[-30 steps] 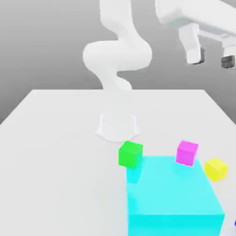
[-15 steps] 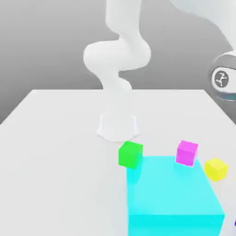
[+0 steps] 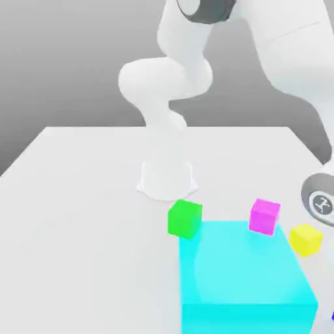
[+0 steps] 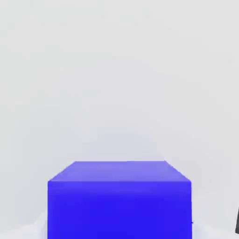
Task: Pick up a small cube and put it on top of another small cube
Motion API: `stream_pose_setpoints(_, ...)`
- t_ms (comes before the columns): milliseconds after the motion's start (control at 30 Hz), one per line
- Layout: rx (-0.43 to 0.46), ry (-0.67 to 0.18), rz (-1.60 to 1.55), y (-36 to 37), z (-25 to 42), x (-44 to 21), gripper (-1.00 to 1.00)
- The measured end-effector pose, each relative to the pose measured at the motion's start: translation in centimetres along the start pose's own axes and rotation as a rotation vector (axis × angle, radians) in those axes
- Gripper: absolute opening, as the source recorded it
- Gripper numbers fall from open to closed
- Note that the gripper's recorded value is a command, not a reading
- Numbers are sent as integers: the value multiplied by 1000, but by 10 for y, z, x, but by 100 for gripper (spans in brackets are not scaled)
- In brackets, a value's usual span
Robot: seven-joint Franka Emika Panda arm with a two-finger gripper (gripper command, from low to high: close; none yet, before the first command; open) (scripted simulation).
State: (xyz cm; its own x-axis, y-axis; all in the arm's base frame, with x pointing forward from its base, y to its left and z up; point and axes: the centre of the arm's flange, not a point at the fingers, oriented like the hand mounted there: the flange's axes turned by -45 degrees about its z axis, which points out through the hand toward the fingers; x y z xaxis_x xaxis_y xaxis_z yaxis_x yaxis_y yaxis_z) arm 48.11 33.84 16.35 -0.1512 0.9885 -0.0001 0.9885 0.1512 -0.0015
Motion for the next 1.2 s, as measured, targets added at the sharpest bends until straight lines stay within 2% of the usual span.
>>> stream_pose_setpoints(100,-1,-3,44,-2,-40,-11,-100)
stream_pose_setpoints(300,-8,-19,326,-21,-97,-76,-100)
stream_pose_setpoints(667,-15,-24,880,-92,-166,-189,-100)
stream_pose_setpoints(1033,0,1,1428,-193,-188,-266,-100)
stream_pose_setpoints(1200,2,4,1488,-202,-144,-273,-100)
